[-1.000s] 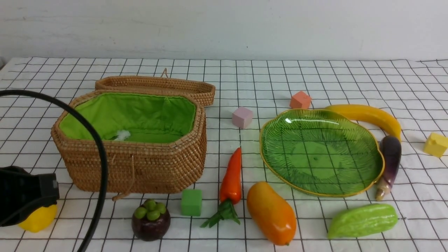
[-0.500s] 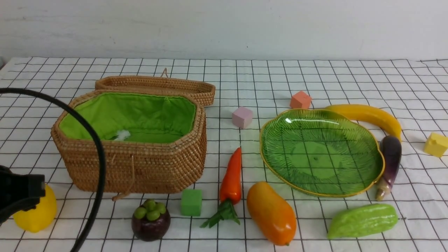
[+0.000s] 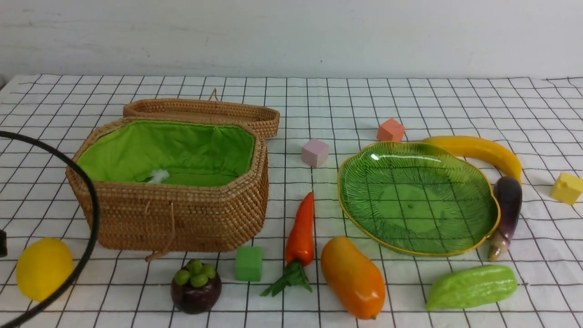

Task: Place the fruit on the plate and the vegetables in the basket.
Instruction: Grab a lemon with your left arm and place it on the plate on the right

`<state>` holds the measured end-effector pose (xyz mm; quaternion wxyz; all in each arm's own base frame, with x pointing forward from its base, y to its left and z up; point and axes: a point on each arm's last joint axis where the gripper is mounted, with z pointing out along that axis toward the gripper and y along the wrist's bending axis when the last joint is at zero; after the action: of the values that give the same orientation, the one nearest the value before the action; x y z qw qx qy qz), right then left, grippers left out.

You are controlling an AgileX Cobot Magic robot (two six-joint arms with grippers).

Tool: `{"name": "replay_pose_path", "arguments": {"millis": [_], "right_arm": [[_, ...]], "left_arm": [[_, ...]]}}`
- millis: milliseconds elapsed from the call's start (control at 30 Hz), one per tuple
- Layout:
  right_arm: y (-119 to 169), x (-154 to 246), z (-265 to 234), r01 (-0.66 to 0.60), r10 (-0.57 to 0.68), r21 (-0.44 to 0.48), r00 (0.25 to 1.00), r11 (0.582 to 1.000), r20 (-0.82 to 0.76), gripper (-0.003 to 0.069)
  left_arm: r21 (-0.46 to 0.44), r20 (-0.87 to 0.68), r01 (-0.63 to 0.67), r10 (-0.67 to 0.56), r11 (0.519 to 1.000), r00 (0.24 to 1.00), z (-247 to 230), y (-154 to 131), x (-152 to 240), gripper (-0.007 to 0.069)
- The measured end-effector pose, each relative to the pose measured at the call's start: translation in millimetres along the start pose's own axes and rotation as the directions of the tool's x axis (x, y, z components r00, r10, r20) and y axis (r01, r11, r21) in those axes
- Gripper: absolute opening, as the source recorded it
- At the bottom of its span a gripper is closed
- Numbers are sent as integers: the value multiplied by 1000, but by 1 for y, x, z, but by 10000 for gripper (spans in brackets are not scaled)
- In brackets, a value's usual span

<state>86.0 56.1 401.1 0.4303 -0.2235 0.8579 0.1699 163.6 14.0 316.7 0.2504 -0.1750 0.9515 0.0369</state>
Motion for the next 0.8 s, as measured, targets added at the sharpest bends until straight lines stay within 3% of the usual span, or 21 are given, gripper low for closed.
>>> {"name": "replay_pose_path", "arguments": {"millis": [167, 333, 400, 600, 800], "right_arm": [[5, 4, -19, 42, -42, -17, 998, 999, 41, 67], [11, 14, -36, 91, -87, -52, 993, 994, 75, 73], [16, 20, -48, 136, -127, -85, 986, 987, 108, 75], [29, 34, -76, 281, -241, -142, 939, 949, 244, 77], [34, 38, -82, 303, -251, -173, 930, 937, 268, 81]], "left_arm": [[69, 2, 87, -87, 994, 996, 20, 5, -17, -13], [127, -71, 60, -51, 990, 996, 47, -5, -26, 1], [126, -79, 46, -36, 991, 996, 60, -8, -31, 41], [93, -106, 19, -9, 995, 994, 96, -10, -40, 289], [37, -63, -70, 72, 997, 995, 127, -9, -51, 581]]}}
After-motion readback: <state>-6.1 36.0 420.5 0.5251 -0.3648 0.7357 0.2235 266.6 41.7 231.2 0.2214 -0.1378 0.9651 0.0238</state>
